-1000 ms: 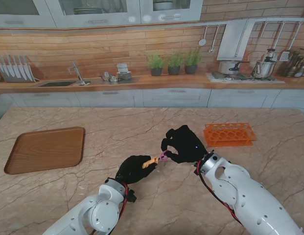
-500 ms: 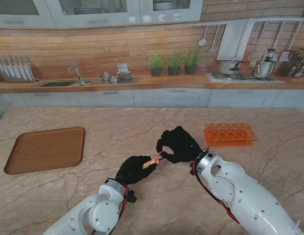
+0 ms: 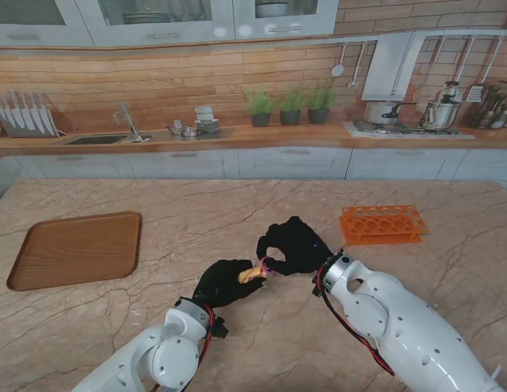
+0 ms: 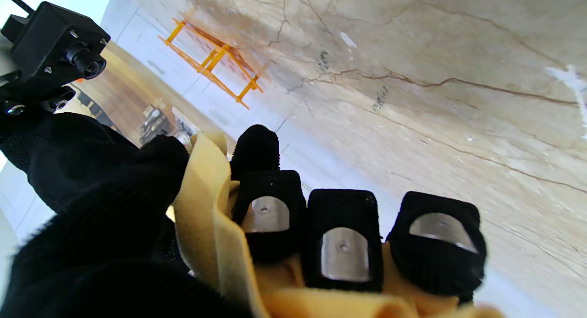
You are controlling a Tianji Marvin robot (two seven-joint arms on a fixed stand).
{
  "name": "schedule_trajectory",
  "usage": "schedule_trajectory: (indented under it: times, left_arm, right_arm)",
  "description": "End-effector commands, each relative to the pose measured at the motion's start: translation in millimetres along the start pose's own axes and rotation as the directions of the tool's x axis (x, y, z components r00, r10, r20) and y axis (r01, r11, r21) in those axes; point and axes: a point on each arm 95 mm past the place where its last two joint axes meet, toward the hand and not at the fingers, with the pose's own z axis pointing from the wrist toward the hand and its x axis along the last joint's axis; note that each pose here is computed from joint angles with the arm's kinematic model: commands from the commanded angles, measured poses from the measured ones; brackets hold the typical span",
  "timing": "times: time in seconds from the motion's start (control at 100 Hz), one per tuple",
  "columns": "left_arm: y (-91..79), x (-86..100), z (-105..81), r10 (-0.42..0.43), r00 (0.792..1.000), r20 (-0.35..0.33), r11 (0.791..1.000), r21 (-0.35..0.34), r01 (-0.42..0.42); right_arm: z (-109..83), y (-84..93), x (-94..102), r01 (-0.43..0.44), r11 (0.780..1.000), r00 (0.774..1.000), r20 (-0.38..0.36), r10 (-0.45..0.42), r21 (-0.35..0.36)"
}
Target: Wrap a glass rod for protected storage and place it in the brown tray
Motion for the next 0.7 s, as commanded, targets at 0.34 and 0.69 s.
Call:
schedule_trajectory:
  times: [0.34, 0.69]
  left_arm:
    - [1.8, 1.8, 2.1, -0.002, 0.999, 0.039, 0.998, 0.057, 0.000]
    - [2.0, 3.4, 0.1, -0.055, 0.994, 0.097, 0.998, 0.049, 0.051]
  right_arm:
    - [2.5, -1.7, 14.3, -0.027, 1.000, 0.999, -0.038, 0.027, 0.003]
    - [2.9, -2.4, 16.8, 0.036, 0.999, 0.995, -0.095, -0.035, 0.006]
